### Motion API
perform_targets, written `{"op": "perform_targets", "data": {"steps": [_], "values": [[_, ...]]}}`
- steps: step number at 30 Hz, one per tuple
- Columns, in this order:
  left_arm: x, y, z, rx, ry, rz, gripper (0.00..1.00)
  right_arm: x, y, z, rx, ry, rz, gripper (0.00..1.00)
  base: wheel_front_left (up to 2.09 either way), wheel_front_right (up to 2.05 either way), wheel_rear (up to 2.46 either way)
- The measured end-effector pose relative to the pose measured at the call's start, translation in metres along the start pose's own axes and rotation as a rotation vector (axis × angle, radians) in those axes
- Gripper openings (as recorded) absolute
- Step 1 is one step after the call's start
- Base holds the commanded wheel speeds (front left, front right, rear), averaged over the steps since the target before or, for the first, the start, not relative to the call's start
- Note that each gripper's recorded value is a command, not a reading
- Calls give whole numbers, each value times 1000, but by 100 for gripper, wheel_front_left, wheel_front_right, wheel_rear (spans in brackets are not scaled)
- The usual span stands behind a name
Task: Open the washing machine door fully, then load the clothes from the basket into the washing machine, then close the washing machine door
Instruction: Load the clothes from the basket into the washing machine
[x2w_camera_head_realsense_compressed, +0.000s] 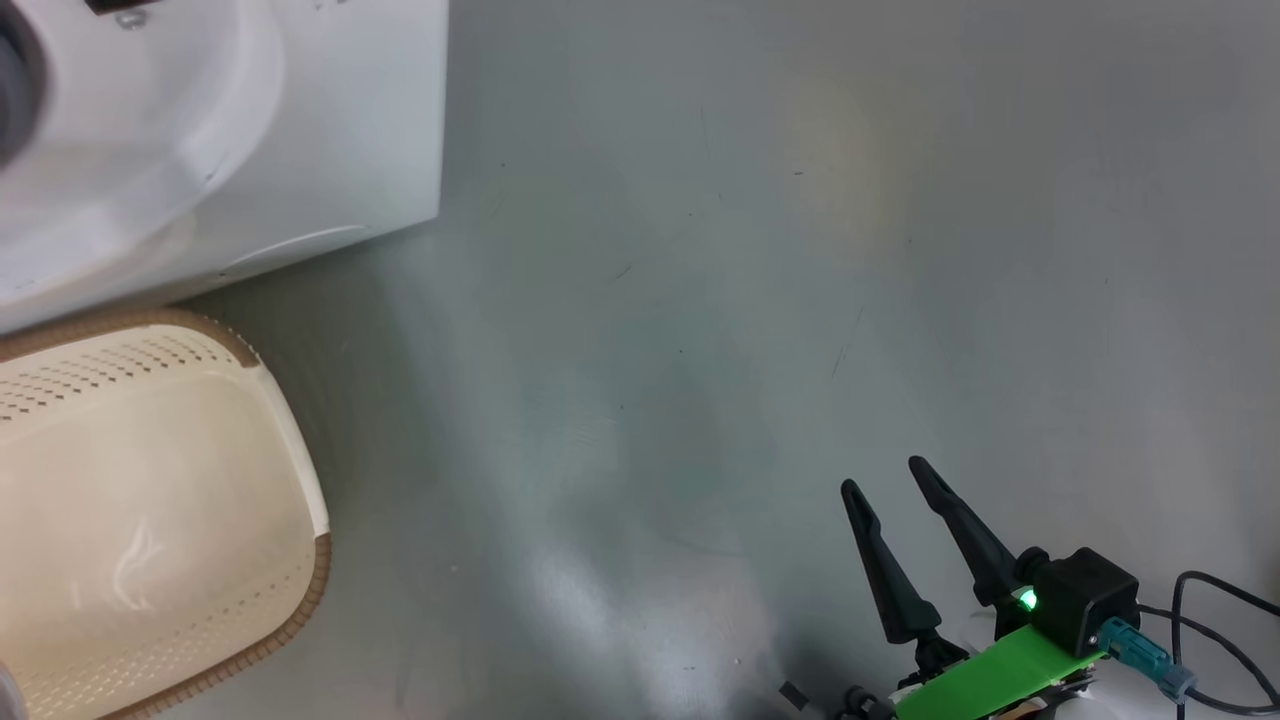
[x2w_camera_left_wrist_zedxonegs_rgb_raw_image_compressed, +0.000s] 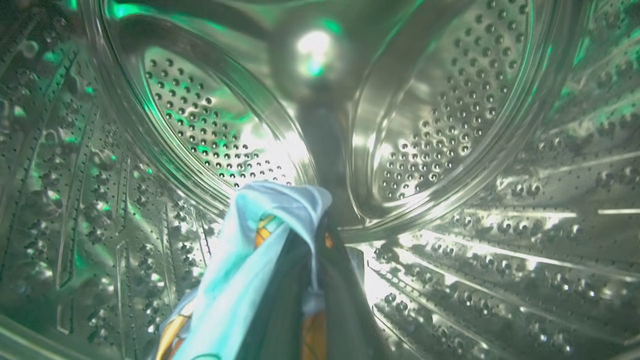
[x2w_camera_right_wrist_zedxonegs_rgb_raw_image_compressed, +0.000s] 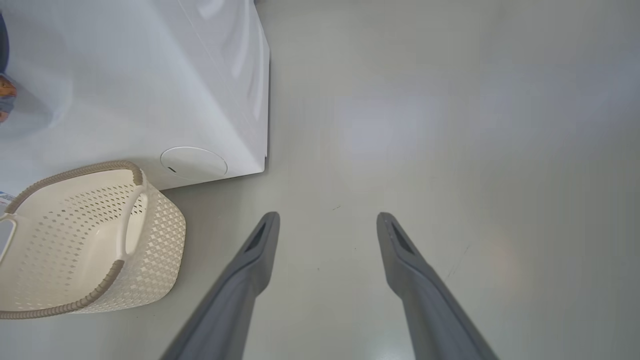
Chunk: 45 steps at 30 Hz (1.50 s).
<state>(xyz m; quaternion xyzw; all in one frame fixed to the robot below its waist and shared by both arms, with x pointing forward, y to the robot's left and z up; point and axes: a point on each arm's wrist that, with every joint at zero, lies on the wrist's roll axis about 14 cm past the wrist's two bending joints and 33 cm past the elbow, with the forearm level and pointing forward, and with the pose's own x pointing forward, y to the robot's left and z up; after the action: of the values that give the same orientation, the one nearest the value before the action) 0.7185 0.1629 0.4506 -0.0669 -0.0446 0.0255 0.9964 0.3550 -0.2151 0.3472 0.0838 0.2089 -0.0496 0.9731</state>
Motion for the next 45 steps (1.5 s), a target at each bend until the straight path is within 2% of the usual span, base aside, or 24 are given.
{"op": "perform_targets", "data": {"steps": [1,2,3,10,20,35,45], "values": [[-1,1,-4,4,15,3,49,0,1,0,-2,-1,2,100,0,0,0],[-2,2,-6,7,23,10,70,0,1,0,-1,-2,3,100,0,0,0],[-3,4,-7,11,27,17,100,1,1,1,0,-3,3,100,0,0,0],[-10,9,-9,67,68,40,100,3,7,3,8,-15,21,100,0,0,0],[-26,7,14,110,58,41,100,7,23,14,16,-51,76,100,0,0,0],[-73,24,17,92,109,83,100,13,48,26,31,-90,157,100,0,0,0],[-117,23,6,101,151,26,100,23,66,36,25,-117,222,100,0,0,0]]}}
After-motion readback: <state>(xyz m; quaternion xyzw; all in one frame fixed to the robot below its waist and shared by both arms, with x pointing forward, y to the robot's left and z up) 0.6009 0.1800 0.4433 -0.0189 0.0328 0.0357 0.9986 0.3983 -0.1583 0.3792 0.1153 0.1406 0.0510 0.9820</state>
